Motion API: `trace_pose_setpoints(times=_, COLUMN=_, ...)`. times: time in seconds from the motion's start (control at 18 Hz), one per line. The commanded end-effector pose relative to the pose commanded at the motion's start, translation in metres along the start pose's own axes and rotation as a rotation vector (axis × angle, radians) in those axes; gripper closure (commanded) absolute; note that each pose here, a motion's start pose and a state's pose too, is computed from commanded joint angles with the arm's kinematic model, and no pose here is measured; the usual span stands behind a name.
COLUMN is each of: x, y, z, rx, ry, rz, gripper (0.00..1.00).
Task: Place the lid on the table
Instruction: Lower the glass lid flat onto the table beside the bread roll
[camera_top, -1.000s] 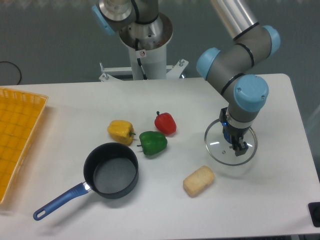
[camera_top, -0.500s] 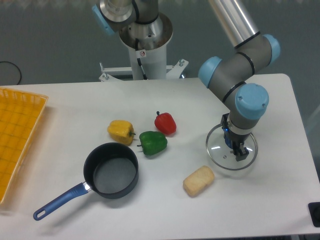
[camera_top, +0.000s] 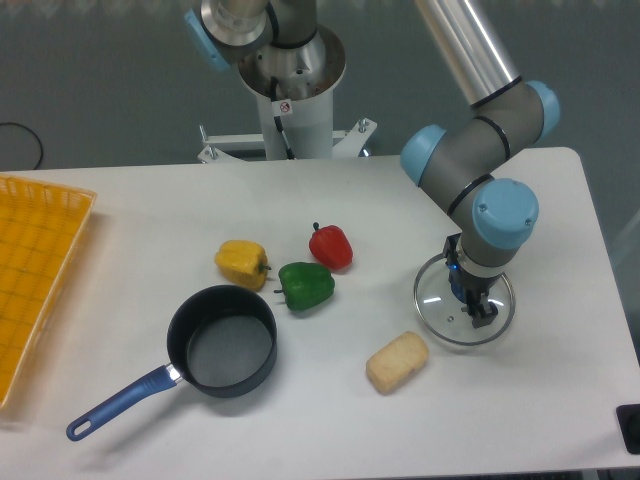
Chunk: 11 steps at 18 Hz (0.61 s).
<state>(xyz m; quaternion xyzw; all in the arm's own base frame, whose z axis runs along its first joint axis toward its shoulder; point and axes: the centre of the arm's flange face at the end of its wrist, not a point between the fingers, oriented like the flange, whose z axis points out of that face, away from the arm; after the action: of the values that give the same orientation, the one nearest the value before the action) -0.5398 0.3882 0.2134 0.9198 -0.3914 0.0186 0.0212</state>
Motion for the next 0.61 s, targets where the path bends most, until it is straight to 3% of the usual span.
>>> trace_pose_setpoints(times=0.61, x=-0.0012, y=0.0002, z=0.0065, rx=0.002, ry=0.006, rz=0.000, gripper=0.37)
